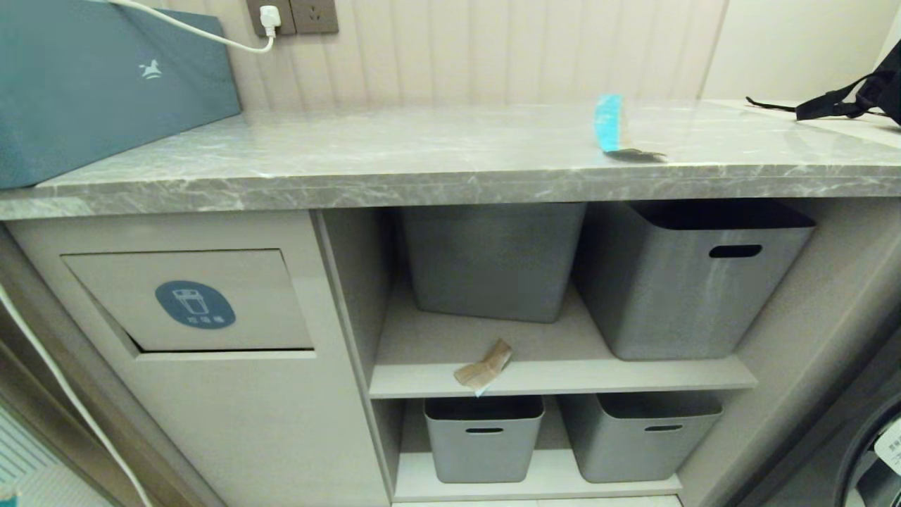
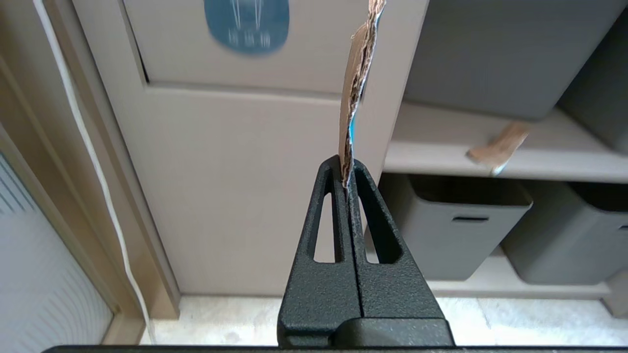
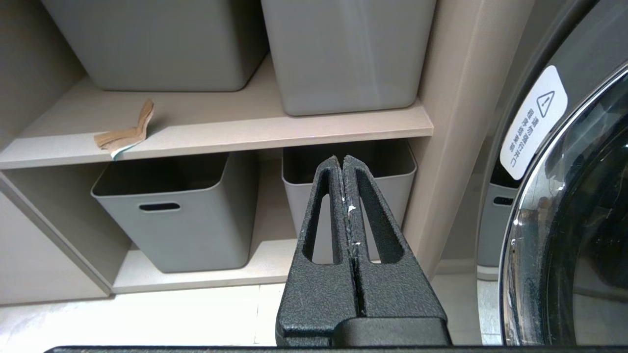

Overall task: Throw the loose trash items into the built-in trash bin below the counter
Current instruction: Put the garbage in the trash can

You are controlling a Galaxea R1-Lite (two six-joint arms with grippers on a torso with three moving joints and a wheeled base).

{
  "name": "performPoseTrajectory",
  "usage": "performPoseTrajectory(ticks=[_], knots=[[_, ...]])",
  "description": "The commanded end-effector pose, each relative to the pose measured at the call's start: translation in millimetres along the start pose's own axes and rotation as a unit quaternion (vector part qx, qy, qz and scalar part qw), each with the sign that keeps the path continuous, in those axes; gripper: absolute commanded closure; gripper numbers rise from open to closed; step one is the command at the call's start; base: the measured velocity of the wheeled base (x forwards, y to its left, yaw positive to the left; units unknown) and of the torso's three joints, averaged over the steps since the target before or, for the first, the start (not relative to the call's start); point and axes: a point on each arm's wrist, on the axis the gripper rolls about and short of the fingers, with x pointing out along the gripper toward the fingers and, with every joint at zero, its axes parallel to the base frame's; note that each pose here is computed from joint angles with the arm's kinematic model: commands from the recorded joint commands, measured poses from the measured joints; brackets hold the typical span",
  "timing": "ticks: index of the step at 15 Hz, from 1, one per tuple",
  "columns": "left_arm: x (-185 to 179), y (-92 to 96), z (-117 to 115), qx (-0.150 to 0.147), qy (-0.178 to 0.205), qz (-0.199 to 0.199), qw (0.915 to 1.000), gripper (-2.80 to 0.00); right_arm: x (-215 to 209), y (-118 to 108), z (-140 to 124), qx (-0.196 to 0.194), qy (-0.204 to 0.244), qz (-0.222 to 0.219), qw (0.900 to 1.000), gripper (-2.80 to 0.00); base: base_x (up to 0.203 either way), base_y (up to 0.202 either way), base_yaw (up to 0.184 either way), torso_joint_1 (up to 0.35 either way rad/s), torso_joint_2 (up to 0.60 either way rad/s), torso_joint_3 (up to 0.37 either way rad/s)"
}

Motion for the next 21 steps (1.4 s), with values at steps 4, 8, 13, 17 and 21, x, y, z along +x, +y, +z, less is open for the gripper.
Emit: performPoseTrajectory(ticks=[4, 8, 13, 17, 21], knots=[[56.4, -4.7, 59.7, -0.016, 0.117, 0.010, 0.9930, 0.00, 0.2, 0.0, -0.4, 0.000, 0.001, 0.000, 1.000, 0.00, 0.000, 0.000, 0.000, 0.000, 0.00, 0.000], [138.5, -4.6, 61.0, -0.060, 0.184, 0.027, 0.9806, 0.00, 0.2, 0.0, -0.4, 0.000, 0.001, 0.000, 1.000, 0.00, 0.000, 0.000, 0.000, 0.000, 0.00, 0.000], [212.4, -0.4, 27.3, -0.081, 0.140, 0.028, 0.9864, 0.00, 0.2, 0.0, -0.4, 0.000, 0.001, 0.000, 1.000, 0.00, 0.000, 0.000, 0.000, 0.000, 0.00, 0.000], [238.2, 7.4, -3.4, -0.099, 0.124, 0.028, 0.9869, 0.00, 0.2, 0.0, -0.4, 0.000, 0.001, 0.000, 1.000, 0.00, 0.000, 0.000, 0.000, 0.000, 0.00, 0.000], [266.6, 9.3, -20.7, -0.072, 0.115, 0.015, 0.9906, 0.00, 0.2, 0.0, -0.4, 0.000, 0.001, 0.000, 1.000, 0.00, 0.000, 0.000, 0.000, 0.000, 0.00, 0.000]])
